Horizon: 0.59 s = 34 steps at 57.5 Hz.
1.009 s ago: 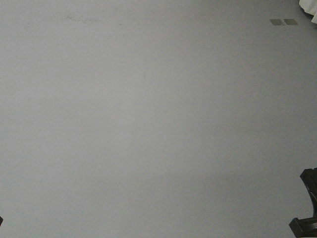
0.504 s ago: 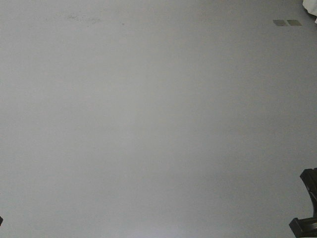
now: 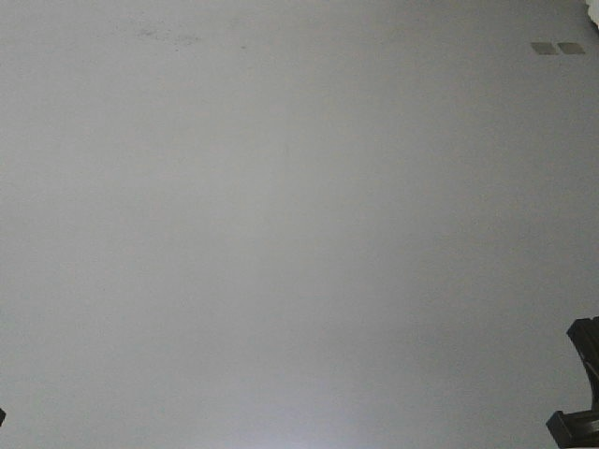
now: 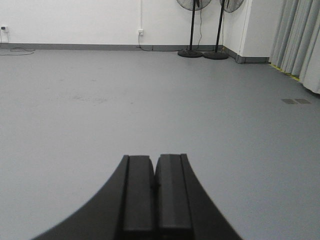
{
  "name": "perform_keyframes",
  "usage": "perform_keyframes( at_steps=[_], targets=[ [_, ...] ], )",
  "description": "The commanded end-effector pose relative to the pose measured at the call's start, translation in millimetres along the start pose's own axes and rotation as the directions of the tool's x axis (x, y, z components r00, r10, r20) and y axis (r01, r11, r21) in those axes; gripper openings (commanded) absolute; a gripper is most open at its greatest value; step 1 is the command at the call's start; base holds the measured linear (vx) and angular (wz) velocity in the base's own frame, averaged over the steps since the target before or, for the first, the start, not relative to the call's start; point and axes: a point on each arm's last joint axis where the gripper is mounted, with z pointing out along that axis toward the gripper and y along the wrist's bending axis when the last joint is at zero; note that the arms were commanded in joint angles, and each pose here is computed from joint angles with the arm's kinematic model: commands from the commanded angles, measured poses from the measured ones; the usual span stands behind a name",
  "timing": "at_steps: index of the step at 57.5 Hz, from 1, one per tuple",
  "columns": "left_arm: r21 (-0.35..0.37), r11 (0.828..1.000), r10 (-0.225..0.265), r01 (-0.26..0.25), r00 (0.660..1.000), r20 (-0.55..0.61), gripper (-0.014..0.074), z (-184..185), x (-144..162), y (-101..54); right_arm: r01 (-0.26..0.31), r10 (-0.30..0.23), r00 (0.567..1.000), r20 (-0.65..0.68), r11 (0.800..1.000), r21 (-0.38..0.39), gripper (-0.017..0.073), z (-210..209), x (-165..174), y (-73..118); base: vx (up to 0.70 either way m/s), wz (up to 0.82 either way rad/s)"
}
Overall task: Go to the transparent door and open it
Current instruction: 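Drive the base forward across the grey floor, arms held still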
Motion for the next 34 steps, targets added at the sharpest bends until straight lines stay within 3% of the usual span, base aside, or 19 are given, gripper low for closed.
perform_keyframes(
  at_steps=[1,17,34],
  targets=[
    [0.009,1.000,-0.007,0.006,0.998,0.062,0.0004,0.9,2.4,-0.3,0.003,-0.004,0.997,0.081,1.000,0.009,0.0002,-0.3,-3.7,-0.7,0.15,0.09],
    [0.009,1.000,-0.007,0.006,0.998,0.062,0.0004,0.9,2.4,-0.3,0.003,-0.004,0.997,0.081,1.000,0.009,0.0002,-0.3,-3.7,-0.7,0.19,0.13],
    [0.009,1.000,-0.007,0.006,0.998,0.062,0.0004,0.9,2.4,-0.3,0.003,-0.004,0.997,0.081,1.000,0.009,0.0002,-0.3,-3.7,-0.7,0.29,0.46]
  ],
)
